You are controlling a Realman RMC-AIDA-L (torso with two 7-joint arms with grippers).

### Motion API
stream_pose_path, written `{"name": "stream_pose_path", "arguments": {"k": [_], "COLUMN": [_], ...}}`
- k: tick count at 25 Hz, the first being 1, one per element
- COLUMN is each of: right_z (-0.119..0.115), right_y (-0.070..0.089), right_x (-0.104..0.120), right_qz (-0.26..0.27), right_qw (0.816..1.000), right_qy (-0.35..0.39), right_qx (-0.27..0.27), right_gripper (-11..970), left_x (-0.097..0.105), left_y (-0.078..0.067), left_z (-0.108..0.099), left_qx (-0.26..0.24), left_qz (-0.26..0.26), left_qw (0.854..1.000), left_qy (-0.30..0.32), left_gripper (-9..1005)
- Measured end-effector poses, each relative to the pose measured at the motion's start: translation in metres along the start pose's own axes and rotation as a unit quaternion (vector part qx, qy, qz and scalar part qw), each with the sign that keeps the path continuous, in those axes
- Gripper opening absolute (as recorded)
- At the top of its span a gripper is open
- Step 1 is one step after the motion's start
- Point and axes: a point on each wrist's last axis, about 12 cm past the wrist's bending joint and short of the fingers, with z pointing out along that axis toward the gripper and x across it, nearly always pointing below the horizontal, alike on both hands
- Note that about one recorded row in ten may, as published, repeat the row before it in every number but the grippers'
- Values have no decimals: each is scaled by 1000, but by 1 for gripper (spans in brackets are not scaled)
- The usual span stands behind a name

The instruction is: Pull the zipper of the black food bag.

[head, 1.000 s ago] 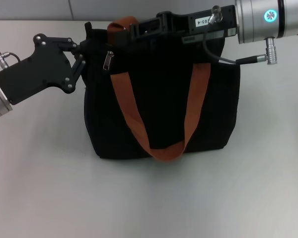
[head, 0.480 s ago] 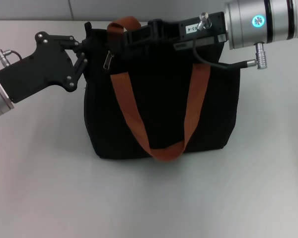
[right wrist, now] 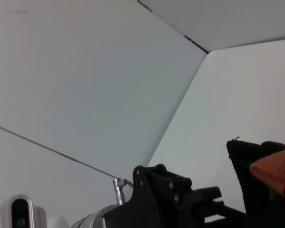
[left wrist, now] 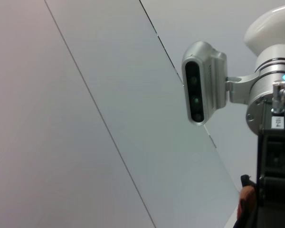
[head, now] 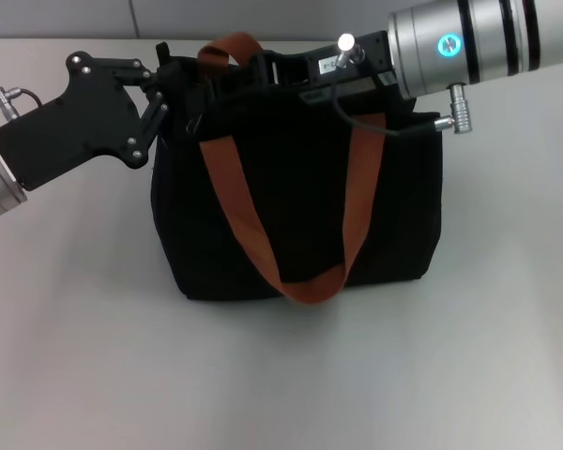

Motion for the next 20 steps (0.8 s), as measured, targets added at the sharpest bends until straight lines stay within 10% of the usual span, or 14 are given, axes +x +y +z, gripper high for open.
{"name": "stream_pose_path", "arguments": {"k": [20], "right_z": [-6], "right_y": [6], "right_x": [-3], "right_qz": [-5], "right_qw": [1000], "right_qy": [3], "right_qx": [-7], "right_gripper": [444], "left_x": [2], "left_y": [0], "left_z": [-6], "left_qx": [-8], "left_qz": [3], "left_qw": [1000], "left_qy": [7], "left_gripper": [26]}}
